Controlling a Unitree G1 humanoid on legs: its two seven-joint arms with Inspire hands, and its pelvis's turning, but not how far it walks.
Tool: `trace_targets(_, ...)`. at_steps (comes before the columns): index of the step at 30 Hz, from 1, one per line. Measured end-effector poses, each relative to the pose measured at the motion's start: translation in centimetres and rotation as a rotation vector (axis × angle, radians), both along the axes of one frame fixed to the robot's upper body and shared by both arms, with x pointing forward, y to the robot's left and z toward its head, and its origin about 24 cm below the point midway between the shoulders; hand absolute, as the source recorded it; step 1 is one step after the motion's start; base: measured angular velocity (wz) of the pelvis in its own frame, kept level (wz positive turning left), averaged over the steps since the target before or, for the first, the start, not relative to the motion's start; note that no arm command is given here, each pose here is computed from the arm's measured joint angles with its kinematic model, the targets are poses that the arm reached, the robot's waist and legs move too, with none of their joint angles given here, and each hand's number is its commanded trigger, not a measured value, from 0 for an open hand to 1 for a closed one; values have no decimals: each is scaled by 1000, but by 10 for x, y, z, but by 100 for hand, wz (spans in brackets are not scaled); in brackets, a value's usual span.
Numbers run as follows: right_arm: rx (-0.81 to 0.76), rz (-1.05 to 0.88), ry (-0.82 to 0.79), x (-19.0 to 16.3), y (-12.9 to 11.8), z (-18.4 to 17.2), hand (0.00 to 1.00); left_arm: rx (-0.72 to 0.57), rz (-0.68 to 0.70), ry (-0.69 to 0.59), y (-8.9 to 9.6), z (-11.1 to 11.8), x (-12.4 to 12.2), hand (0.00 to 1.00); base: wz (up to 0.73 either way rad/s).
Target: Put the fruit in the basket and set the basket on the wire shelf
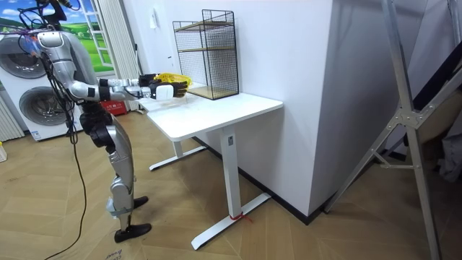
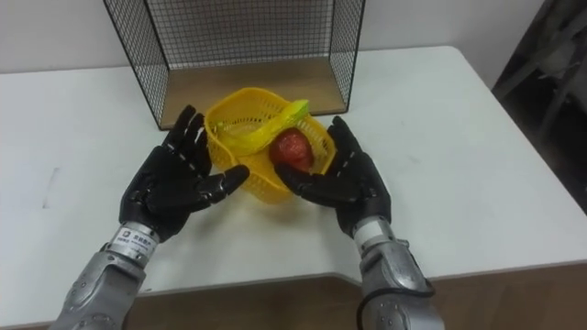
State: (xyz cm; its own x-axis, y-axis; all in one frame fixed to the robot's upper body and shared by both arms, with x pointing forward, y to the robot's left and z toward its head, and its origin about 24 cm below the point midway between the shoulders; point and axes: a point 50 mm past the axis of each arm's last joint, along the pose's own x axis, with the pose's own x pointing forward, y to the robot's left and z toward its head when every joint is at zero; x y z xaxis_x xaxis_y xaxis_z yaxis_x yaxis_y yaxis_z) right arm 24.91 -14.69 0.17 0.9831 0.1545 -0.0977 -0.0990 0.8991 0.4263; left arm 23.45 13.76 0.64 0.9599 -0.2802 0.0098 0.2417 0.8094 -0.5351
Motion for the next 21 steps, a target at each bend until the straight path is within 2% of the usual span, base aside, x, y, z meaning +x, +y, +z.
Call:
trace_targets(9, -29, -13, -73, 3, 1, 14, 0, -2, -14, 3, -3, -1, -1, 0, 1)
trace_targets(21, -33, -21, -77, 3, 1, 15, 0, 0, -23, 9, -6, -1, -1, 0, -1)
